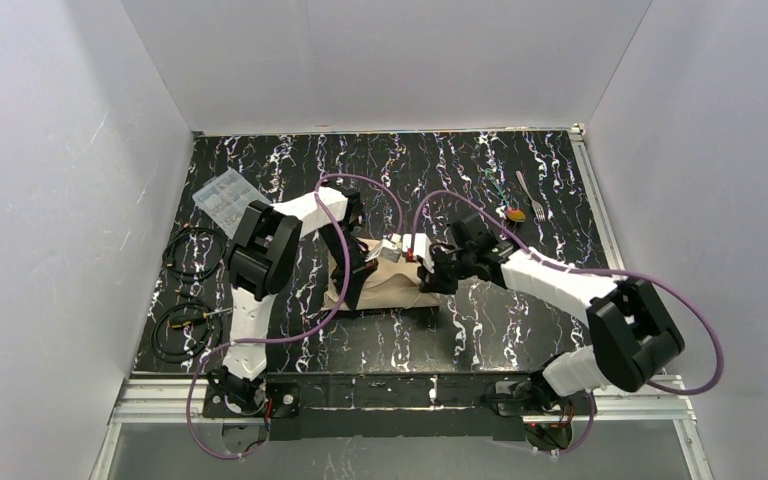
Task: Fold the napkin into a case and place the utensils inside
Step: Fold the lower triangle-folded napkin at the center of the board.
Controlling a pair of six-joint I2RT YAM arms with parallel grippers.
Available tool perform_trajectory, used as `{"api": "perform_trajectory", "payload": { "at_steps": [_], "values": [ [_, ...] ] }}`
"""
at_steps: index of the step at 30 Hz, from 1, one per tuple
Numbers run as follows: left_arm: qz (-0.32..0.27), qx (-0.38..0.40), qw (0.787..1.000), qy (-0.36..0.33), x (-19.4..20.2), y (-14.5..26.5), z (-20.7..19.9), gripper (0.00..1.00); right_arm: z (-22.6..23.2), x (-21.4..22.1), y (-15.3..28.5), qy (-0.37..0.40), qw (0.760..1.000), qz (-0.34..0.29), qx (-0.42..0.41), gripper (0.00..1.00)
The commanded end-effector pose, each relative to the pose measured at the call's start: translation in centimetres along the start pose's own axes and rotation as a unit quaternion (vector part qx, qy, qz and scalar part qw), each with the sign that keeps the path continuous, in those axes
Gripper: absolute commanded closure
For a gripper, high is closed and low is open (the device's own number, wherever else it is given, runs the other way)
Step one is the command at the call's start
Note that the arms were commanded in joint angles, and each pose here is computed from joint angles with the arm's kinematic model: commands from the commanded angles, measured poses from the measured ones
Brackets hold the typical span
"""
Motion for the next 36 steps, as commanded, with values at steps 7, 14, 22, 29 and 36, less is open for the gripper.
{"api": "perform_trajectory", "payload": {
  "at_steps": [7,14,22,29,36],
  "values": [
    [-0.027,-0.045,0.999,0.016,-1.3,2.3,0.1,0.67,-0.1,0.7,-1.1,-0.077,0.996,0.017,-0.031,0.87],
    [-0.037,-0.162,0.986,0.001,-2.4,6.3,-0.3,0.45,-1.9,1.8,-1.4,-0.120,0.993,0.025,0.000,0.94],
    [-0.017,-0.269,0.960,-0.074,-3.6,8.5,-2.1,0.04,-3.7,2.5,-1.9,-0.167,0.985,0.033,0.012,0.97],
    [0.078,-0.289,0.937,-0.181,-1.3,4.3,-2.9,0.03,-3.8,2.5,-2.0,-0.185,0.983,0.014,0.014,0.97],
    [0.084,-0.315,0.936,-0.131,0.2,4.8,-1.1,0.26,-3.8,2.5,-1.9,-0.189,0.982,0.014,0.019,0.91]
  ]
}}
Point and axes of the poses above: each gripper's point midway between its finger pads, its own y axis back along the fingers, its own z axis along the line the jaws close on, x = y × z, the point moved 5 cm from there along y, back along the fingers, and after that the axes turned 15 degrees about -y, right-handed, at the moved point
